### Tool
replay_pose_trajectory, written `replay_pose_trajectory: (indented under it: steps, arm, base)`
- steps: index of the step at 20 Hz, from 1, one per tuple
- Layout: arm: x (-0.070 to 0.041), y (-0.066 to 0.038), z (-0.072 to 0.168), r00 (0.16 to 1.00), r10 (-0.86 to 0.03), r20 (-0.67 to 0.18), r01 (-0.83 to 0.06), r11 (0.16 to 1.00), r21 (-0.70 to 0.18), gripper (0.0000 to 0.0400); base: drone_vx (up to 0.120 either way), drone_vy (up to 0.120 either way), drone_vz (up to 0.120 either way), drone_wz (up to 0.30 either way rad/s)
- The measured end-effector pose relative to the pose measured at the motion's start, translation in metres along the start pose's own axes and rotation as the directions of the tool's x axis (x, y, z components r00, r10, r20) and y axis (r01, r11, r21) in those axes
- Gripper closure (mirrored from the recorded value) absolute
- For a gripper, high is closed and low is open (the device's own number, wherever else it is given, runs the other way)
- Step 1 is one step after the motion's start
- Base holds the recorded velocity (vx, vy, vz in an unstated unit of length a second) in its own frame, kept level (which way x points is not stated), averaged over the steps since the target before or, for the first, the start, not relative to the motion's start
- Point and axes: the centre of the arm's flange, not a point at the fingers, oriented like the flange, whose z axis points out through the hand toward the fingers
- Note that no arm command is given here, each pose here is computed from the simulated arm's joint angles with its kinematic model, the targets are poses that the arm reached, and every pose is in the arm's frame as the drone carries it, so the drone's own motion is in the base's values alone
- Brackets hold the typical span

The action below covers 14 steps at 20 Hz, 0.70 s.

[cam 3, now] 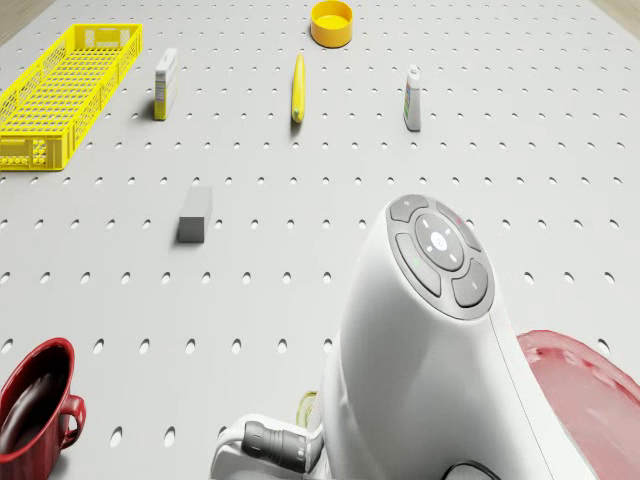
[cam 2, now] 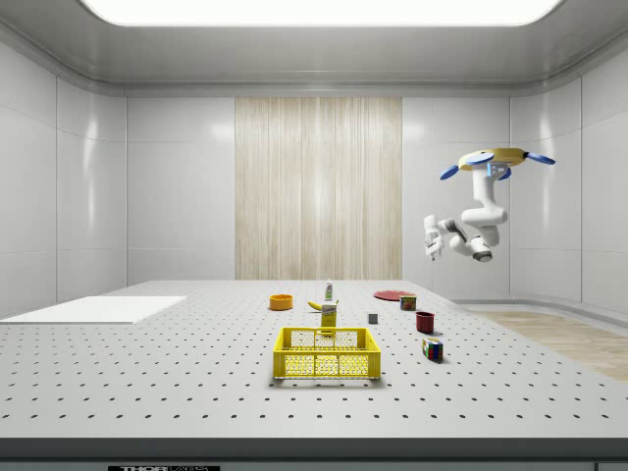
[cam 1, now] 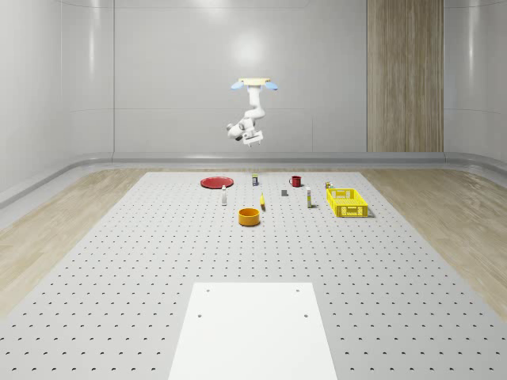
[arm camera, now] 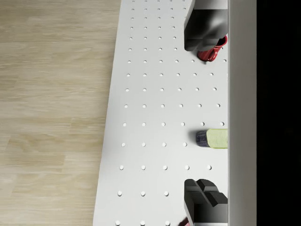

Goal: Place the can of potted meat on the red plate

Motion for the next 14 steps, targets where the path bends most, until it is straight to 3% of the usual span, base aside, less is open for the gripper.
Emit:
replay_pose_trajectory:
  steps: [5,11,14]
  arm:
    - [-0.010,-0.010,0.000,0.995,-0.008,-0.100,-0.001,0.995,-0.095,0.0000]
    - [-0.014,-0.014,0.001,0.989,-0.015,-0.145,-0.005,0.990,-0.138,0.0000]
    - [-0.015,-0.015,0.002,0.988,-0.016,-0.155,-0.006,0.989,-0.147,0.0000]
  base:
    - [0.120,0.000,-0.120,0.000]
    - [0.120,0.000,-0.120,0.000]
    - [0.027,0.040,-0.120,0.000]
